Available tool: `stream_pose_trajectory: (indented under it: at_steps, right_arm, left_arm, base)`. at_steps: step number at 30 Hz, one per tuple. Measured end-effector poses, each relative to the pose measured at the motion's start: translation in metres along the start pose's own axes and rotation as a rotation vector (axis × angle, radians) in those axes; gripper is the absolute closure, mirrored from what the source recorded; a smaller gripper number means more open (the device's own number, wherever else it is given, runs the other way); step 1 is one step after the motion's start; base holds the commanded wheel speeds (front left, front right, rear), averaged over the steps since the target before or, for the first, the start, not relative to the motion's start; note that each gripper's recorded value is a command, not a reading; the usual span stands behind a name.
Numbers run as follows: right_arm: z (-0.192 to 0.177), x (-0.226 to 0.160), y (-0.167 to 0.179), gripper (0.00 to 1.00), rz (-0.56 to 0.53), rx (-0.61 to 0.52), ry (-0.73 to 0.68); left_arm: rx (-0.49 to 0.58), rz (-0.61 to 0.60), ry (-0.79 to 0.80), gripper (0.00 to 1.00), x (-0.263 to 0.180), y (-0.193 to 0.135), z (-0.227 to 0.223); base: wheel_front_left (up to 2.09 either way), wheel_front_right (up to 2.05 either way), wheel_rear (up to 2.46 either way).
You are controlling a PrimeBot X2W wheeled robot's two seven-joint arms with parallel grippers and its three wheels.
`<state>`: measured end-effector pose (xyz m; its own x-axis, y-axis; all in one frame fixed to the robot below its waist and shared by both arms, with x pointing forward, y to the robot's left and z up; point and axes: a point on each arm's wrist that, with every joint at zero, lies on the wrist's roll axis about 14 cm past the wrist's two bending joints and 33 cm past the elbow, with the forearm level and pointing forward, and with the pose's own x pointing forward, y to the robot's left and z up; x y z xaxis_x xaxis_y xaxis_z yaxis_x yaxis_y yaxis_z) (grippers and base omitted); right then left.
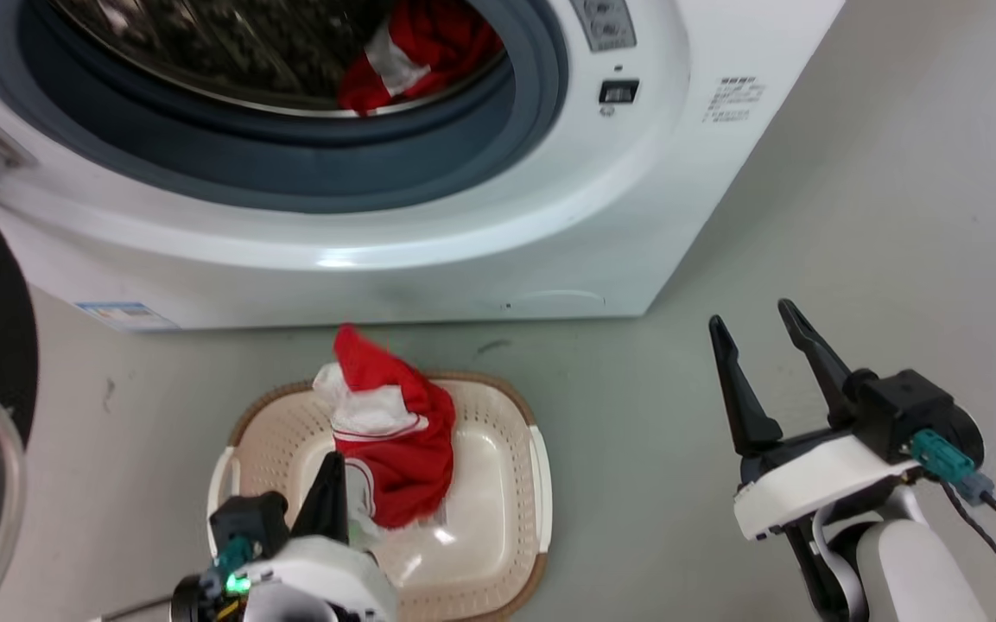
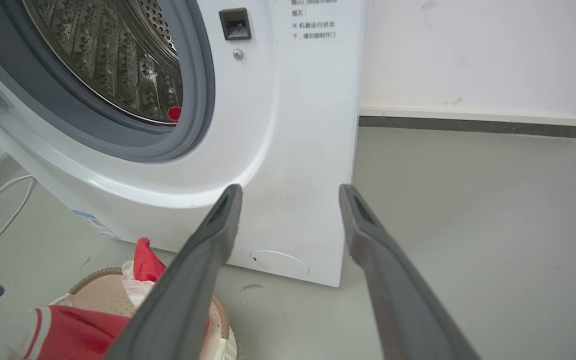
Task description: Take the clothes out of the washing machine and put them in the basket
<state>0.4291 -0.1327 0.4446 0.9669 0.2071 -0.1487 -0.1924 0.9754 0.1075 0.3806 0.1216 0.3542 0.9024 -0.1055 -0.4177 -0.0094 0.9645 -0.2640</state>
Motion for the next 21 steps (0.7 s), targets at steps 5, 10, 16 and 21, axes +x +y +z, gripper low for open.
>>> stream_pose_trajectory:
  at_steps: [5,10,16,21]
  right_arm:
    - [-0.016,0.013,-0.005,0.0,-0.003,-0.002,0.037]
    - [-0.038,0.023,-0.015,0.0,-0.021,0.001,0.083]
    - [-0.066,0.031,-0.025,0.0,-0.039,0.014,0.134]
    - [-0.088,0.035,-0.031,0.0,-0.049,0.023,0.176]
  left_arm:
    - [0.005,0.04,0.095,1.0,0.034,0.018,-0.032]
    - [0.006,0.084,0.188,1.0,0.067,0.035,-0.061]
    - [0.013,0.113,0.309,1.0,0.099,0.048,-0.098]
    - [0.019,0.135,0.409,1.0,0.118,0.053,-0.128]
  base:
    - [0.0,0.0,0.0]
    - [0.0,0.0,0.0]
    - [0.0,0.0,0.0]
    - [0.0,0.0,0.0]
